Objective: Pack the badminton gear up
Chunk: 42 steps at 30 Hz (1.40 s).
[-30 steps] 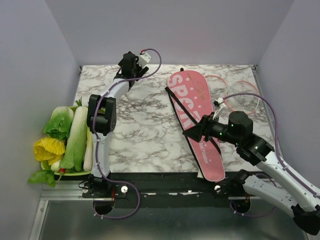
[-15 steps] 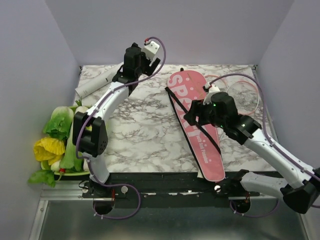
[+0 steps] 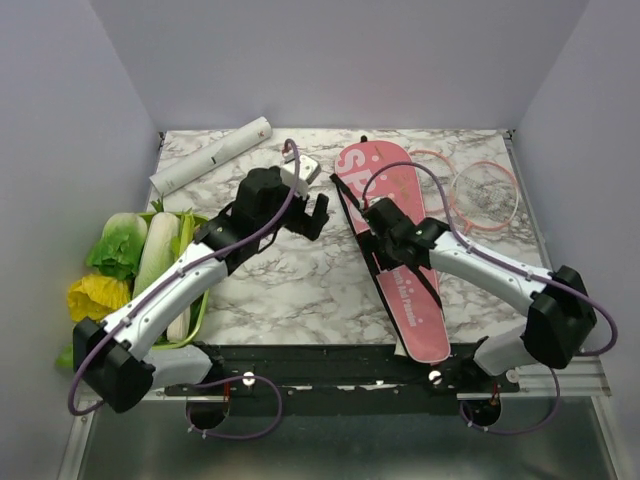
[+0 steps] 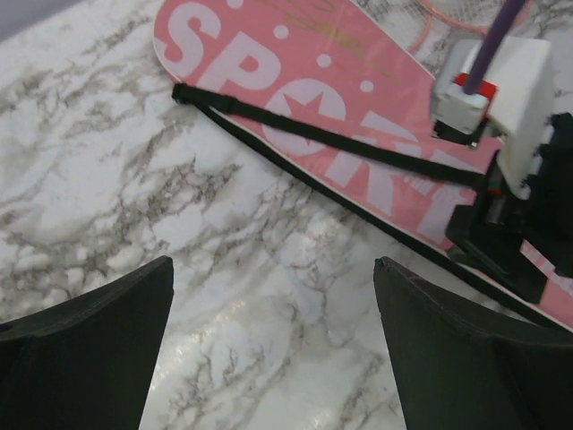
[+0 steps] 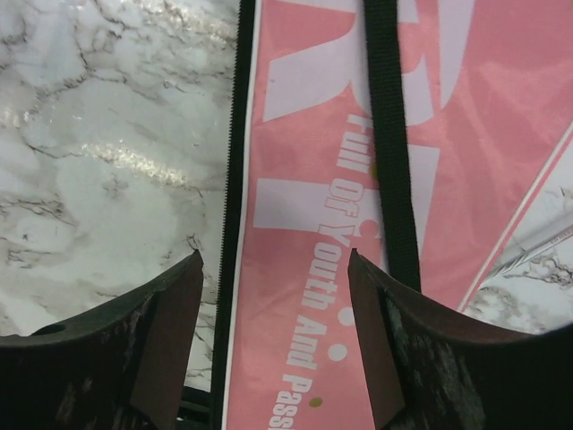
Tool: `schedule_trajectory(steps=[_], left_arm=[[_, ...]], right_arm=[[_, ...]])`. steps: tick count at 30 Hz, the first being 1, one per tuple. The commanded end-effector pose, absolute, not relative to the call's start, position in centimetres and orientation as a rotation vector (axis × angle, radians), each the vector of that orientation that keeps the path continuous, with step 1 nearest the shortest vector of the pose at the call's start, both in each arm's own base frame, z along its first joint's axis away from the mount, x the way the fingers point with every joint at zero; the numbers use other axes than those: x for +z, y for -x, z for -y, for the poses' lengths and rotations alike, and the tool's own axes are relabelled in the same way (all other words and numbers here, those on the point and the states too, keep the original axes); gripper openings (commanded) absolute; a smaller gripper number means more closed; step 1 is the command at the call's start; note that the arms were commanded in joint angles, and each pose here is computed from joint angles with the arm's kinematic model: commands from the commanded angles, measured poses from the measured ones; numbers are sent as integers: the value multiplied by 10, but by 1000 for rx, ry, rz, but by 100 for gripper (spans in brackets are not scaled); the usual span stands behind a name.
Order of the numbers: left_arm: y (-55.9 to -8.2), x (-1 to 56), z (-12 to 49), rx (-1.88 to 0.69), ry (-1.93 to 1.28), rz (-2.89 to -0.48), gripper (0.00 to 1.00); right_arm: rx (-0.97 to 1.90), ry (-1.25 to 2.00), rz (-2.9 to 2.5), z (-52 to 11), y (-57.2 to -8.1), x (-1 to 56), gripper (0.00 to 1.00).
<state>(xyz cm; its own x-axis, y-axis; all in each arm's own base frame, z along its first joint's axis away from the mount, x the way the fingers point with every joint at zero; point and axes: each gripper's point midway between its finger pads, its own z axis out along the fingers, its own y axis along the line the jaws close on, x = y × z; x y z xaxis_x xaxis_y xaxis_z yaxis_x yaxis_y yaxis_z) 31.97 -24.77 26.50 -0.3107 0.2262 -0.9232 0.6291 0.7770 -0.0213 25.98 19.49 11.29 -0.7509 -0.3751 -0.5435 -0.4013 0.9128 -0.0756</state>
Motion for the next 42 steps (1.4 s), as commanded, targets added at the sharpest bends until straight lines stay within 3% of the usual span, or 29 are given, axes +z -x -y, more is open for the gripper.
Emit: schedule_trajectory(steps=[1,9,17,28,29,32,33,36,37,42], left_arm=[[-265,237,237,-648,-588,-2009,99],[-227,215,217,-710,-564,-1981,99],[-212,218,211,-748,-571,-1914,99],[-204,224,212,-785,-587,-1870,99],[-204,224,212,-784,-585,-1868,99],[-204,225,211,-778,-585,-1864,98],[-204,224,211,-777,-585,-1864,98],[-205,225,209,-766,-577,-1860,98],[-206,225,208,-759,-575,-1858,98],[-206,230,204,-745,-560,-1834,98]], right_arm=[[-174,653,-2537,-197,-255,96,74],[-440,675,-2550,-216,-250,74,74],[-865,647,-2489,-188,-249,62,75],[-1059,530,-2387,-176,-257,53,73],[-1057,522,-2382,-179,-259,54,70],[-1078,503,-2344,-180,-265,55,45],[-1080,491,-2335,-181,-266,56,31],[-1076,465,-2302,-184,-273,67,12],[-1079,461,-2287,-184,-275,72,1],[-979,402,-2240,-190,-286,121,1]])
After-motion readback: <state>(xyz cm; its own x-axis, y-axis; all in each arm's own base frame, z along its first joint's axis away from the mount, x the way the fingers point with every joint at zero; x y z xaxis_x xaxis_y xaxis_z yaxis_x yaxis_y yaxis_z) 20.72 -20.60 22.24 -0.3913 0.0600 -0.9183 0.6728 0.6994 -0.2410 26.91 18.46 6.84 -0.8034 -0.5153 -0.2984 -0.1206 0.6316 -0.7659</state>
